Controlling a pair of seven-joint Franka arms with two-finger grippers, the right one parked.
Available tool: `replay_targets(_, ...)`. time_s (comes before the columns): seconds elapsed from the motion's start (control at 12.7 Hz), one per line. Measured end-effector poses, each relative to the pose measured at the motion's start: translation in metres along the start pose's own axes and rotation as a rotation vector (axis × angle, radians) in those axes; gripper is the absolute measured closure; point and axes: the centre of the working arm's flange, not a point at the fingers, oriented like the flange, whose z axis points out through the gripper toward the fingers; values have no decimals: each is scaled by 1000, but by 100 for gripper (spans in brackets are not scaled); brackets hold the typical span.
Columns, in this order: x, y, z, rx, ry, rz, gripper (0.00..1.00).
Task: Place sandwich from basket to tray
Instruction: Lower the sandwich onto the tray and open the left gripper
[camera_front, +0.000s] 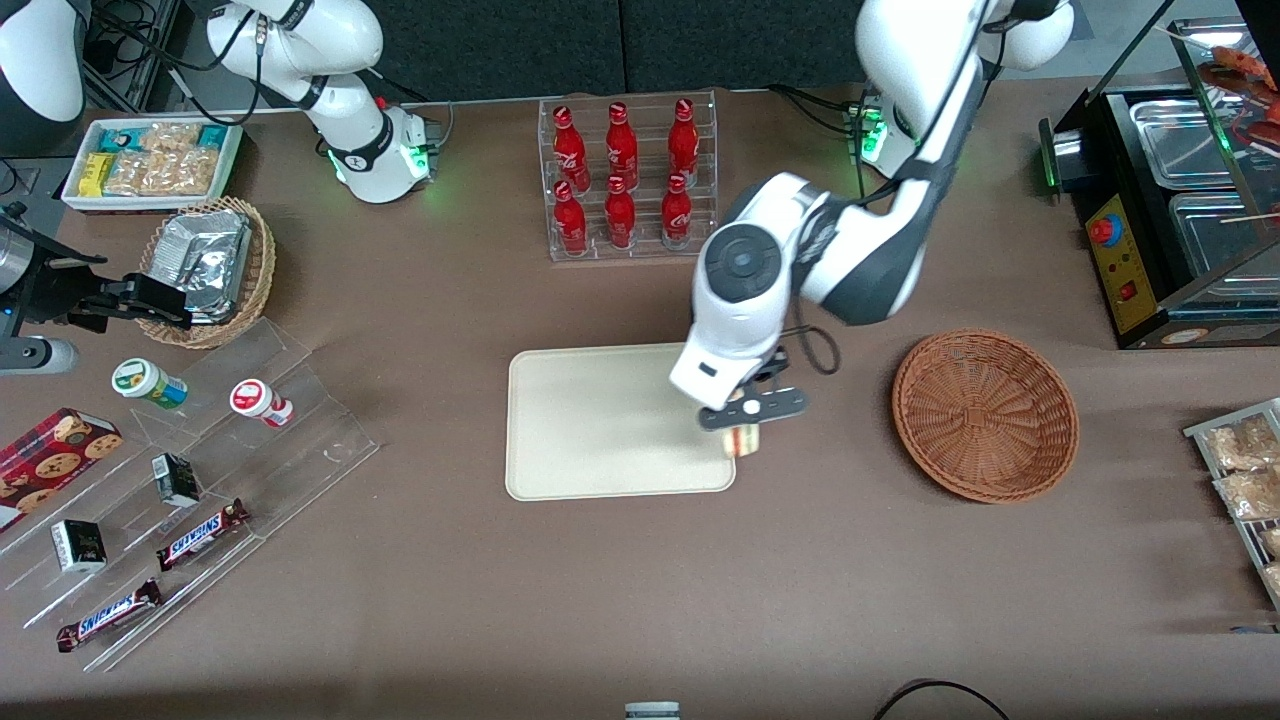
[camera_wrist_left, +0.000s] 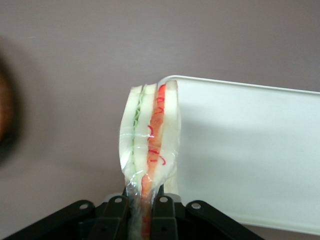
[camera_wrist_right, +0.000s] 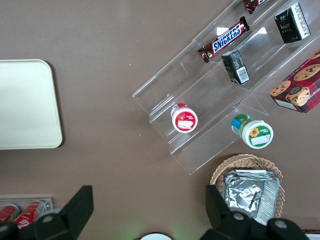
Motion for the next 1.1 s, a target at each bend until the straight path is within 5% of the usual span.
replay_targets(0.71, -52, 67, 106, 70, 10, 165, 84)
replay_targets(1.1, -51, 73, 123, 53, 27, 171, 84)
